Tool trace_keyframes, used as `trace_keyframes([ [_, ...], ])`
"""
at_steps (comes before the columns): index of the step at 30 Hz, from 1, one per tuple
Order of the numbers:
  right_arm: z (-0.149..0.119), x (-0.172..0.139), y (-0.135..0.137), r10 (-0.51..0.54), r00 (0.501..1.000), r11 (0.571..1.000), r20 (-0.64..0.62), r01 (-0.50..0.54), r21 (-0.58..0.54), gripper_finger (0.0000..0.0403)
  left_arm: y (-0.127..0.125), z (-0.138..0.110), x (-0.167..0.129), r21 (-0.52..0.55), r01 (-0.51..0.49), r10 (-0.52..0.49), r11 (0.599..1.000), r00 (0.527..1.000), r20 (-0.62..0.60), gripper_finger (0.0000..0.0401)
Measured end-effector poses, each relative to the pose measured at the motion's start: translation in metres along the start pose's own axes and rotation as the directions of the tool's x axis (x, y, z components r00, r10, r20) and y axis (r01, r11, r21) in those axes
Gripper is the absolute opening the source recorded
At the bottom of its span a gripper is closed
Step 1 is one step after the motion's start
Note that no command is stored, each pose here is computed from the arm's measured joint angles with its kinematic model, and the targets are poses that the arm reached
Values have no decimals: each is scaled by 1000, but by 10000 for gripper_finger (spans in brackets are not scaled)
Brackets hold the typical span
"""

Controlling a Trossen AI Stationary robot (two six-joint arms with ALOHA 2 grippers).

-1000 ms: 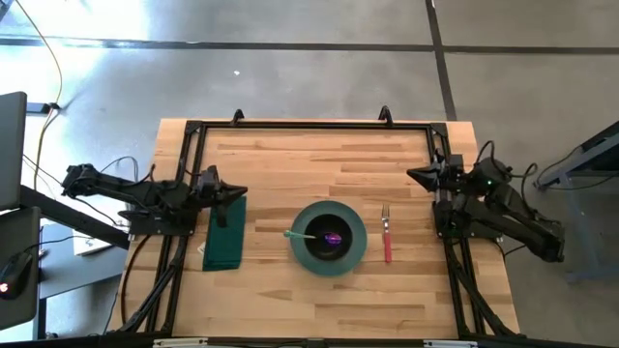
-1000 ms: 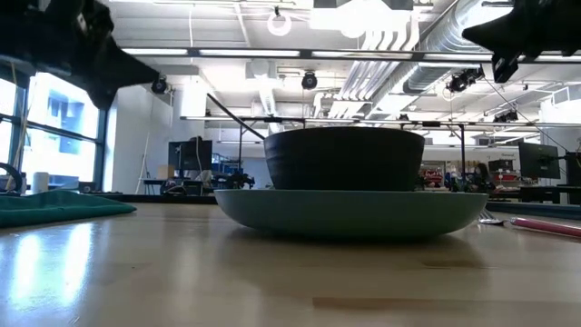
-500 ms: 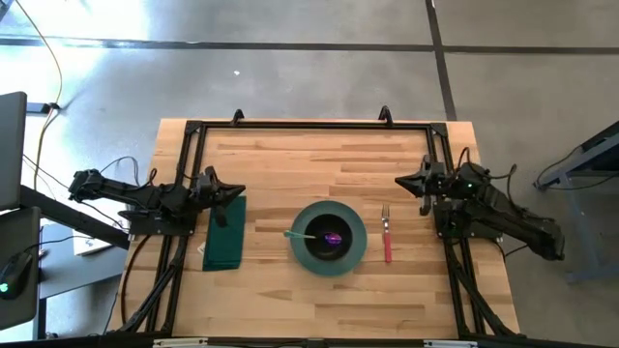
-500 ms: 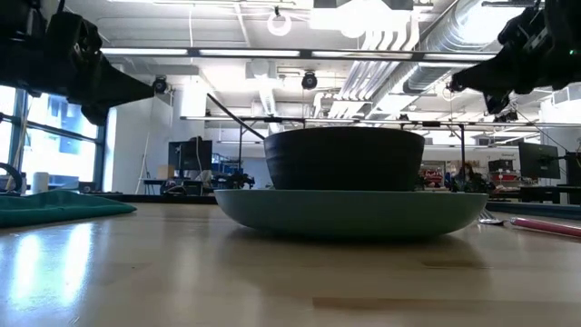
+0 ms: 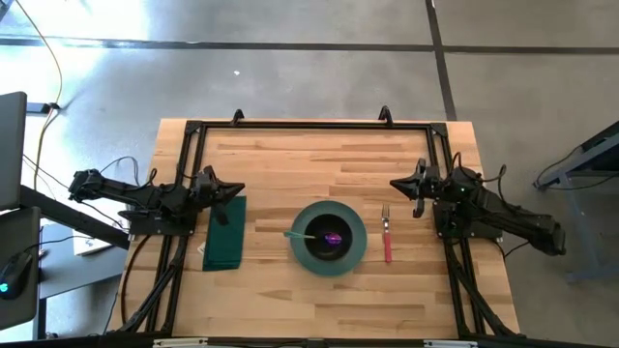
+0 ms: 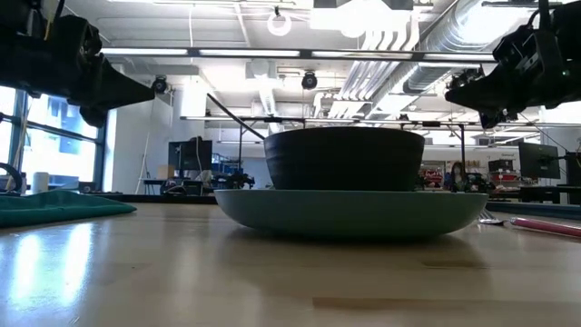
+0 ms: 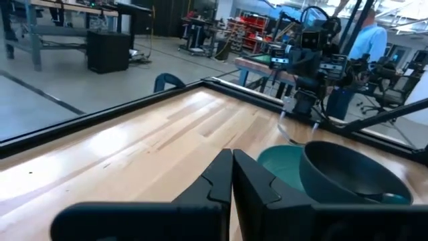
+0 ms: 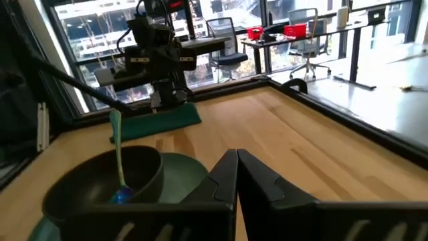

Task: Set table place
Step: Return to Home Position

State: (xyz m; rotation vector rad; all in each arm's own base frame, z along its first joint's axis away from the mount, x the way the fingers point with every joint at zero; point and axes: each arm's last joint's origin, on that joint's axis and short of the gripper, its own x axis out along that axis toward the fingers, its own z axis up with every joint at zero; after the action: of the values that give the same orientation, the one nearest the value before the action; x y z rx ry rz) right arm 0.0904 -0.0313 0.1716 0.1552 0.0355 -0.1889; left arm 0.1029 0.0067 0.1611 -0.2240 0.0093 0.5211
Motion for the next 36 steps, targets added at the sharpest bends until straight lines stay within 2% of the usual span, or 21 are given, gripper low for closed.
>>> trace_keyframes([
  [6,0,0,0,-1,1000,996,-2,2,88,0,0,0,0,0,-1,1,1000,1000,0,1],
  [17,0,0,1,6,1000,996,-2,-6,91,0,0,0,0,0,-1,1,1000,1000,0,1],
  [23,0,-1,12,121,993,989,3,-121,85,0,0,0,0,0,-1,1,1000,1000,0,1],
  [29,-2,-1,26,268,963,961,-18,-266,82,0,0,0,0,0,-1,1,1000,1000,0,1],
  [36,-3,-2,30,311,950,948,-24,-308,81,0,0,0,0,0,-1,1,1000,1000,0,1],
])
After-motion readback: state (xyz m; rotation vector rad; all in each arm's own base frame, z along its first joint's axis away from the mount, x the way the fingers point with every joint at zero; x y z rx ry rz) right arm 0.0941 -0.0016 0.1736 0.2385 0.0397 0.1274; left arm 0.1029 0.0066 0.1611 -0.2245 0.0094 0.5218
